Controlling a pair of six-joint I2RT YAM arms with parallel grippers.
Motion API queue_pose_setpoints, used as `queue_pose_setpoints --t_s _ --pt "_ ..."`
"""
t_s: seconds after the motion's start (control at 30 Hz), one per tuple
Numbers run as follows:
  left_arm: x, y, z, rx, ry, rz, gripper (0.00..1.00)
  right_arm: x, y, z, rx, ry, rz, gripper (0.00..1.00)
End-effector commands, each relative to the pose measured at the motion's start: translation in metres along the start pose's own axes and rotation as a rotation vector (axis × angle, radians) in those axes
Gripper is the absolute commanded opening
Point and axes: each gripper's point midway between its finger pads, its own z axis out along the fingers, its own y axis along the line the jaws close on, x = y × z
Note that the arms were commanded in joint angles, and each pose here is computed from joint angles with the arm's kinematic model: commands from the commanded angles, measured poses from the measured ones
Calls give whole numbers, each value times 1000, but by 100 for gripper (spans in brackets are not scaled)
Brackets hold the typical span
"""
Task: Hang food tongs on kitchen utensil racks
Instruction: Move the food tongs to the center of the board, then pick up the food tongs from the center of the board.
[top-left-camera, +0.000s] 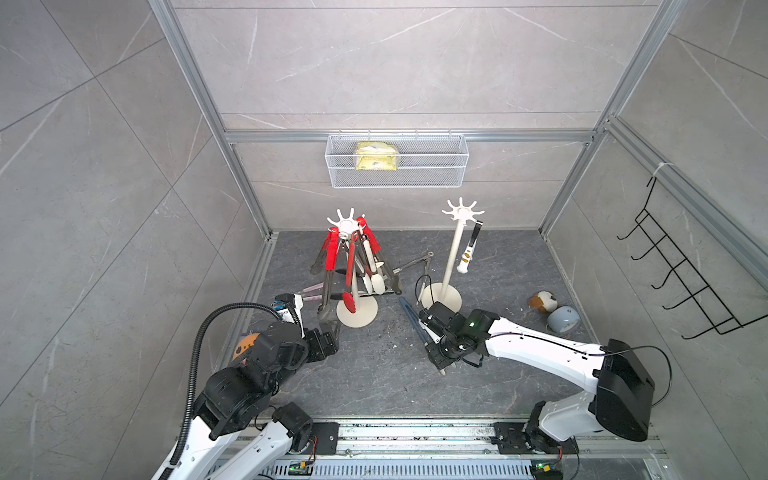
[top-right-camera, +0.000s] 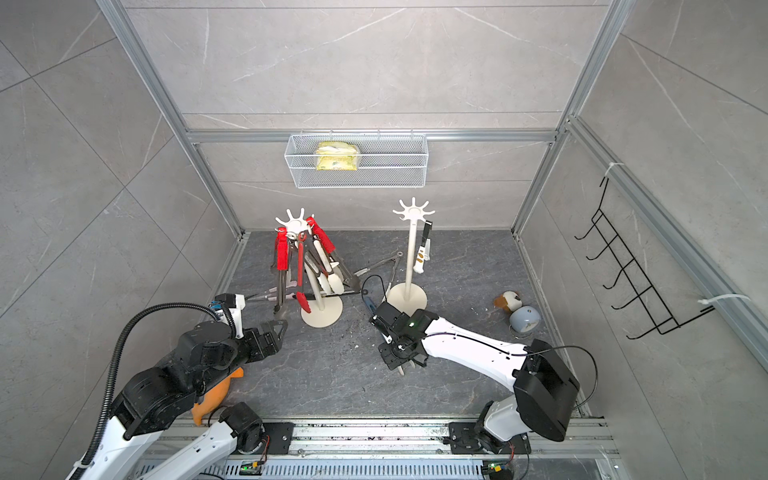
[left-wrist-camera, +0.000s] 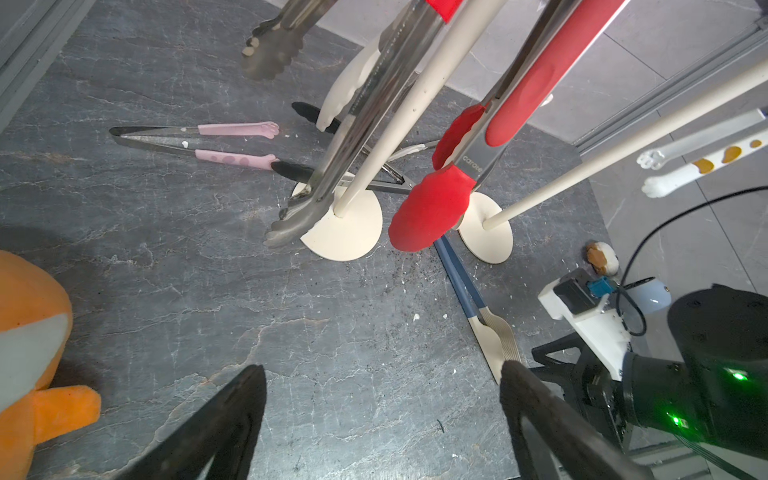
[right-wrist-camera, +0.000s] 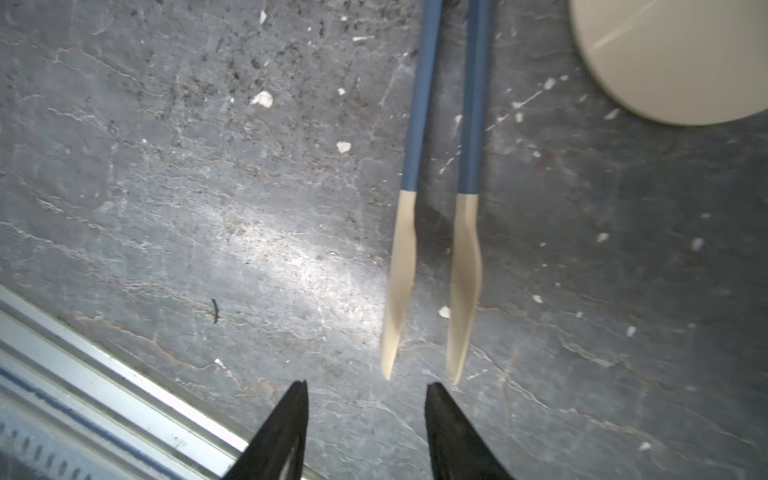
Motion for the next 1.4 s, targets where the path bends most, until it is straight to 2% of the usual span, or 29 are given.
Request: queue_pose_setpoints --t_s 0.0,0.27,0.53,0.73,0.87,1.07,1.37 --pt "-18 -13 -17 68 -62 45 92 -7 12 9 -60 29 57 48" --pt "-26 -28 -26 138 -86 118 96 -19 -8 21 -18 37 111 46" --pt "-43 -47 -44 265 -209 198 99 -28 -15 34 -49 57 97 41" --pt "-39 -65 -53 370 -218 287 99 -23 -20 51 -50 91 108 36" --pt "-39 -67 -57 390 -236 324 99 -25 -22 60 -46 98 108 33" --pt "-43 -68 -63 400 -281 354 99 -28 -27 71 -16 100 89 24" --pt "-47 -67 -64 388 -298 362 99 -35 -37 72 38 86 53 5"
